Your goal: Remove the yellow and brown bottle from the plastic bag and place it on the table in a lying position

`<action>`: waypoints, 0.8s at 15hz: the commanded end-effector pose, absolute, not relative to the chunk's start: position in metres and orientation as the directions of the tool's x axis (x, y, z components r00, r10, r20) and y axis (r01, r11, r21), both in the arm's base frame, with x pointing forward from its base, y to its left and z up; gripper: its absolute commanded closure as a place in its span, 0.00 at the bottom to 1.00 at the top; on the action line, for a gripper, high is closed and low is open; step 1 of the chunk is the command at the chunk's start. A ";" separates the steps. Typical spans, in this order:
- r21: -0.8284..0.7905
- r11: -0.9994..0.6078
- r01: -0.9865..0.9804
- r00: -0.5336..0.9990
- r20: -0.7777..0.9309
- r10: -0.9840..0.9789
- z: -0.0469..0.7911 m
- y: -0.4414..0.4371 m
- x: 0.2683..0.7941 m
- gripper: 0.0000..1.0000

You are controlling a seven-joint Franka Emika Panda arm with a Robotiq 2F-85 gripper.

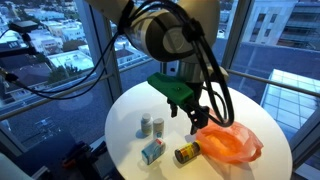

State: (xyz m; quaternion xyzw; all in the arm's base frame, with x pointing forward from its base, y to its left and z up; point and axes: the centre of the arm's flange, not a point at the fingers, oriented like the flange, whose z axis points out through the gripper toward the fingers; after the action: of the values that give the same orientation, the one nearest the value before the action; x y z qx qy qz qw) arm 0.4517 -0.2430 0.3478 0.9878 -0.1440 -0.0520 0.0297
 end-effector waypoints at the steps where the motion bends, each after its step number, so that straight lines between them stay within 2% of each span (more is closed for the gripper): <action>1: 0.049 -0.973 -0.226 0.965 -0.126 -0.231 0.388 -0.222 0.428 0.00; 12: 0.042 -0.983 -0.177 0.968 -0.174 -0.182 0.458 -0.178 0.378 0.00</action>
State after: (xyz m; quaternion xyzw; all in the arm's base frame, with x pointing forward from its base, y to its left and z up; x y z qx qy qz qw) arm 0.3924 -0.1870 0.4441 0.9913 -0.0980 -0.0878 0.0014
